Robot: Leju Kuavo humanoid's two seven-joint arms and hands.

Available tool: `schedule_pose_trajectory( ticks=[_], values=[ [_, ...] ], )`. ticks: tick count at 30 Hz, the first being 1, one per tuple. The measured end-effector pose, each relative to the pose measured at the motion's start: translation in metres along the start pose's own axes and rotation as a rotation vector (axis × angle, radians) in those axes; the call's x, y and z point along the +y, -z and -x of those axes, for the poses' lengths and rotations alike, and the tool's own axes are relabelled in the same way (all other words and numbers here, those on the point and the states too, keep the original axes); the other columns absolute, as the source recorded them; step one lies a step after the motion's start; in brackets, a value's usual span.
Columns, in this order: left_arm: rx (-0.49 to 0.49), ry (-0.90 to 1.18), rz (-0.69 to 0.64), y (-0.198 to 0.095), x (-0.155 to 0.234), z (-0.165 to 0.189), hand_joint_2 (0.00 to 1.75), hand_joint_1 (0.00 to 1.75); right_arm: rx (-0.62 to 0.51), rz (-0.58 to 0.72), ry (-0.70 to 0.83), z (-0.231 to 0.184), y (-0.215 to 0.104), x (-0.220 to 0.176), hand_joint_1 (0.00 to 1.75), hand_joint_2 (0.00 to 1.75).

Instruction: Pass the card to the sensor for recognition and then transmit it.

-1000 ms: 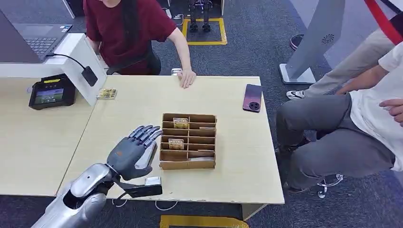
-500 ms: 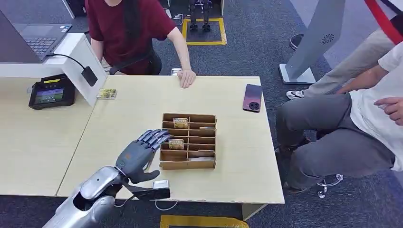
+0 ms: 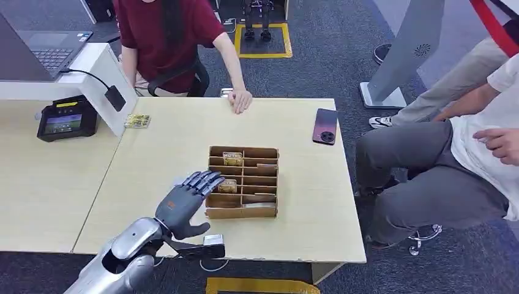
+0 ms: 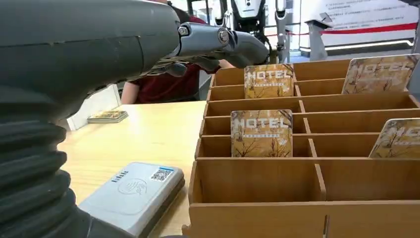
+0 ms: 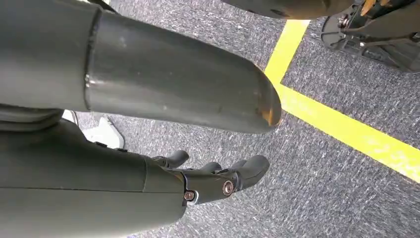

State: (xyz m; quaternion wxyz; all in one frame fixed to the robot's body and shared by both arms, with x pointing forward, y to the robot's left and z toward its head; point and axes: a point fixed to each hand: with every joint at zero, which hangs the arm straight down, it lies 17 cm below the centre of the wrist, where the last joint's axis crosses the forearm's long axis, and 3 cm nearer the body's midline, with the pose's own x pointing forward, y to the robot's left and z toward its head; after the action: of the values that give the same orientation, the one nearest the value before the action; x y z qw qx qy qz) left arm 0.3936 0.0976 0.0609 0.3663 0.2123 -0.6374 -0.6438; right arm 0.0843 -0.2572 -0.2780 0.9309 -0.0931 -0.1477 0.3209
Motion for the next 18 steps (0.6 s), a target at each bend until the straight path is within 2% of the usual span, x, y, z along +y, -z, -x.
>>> schedule_pose_trajectory(
  ticks=[18],
  values=[
    [0.051, 0.006, -0.04, 0.017, 0.001, -0.006, 1.75, 0.0, -0.007, -0.005, -0.013, -0.004, 0.0, 0.003, 0.0, 0.0]
  ],
)
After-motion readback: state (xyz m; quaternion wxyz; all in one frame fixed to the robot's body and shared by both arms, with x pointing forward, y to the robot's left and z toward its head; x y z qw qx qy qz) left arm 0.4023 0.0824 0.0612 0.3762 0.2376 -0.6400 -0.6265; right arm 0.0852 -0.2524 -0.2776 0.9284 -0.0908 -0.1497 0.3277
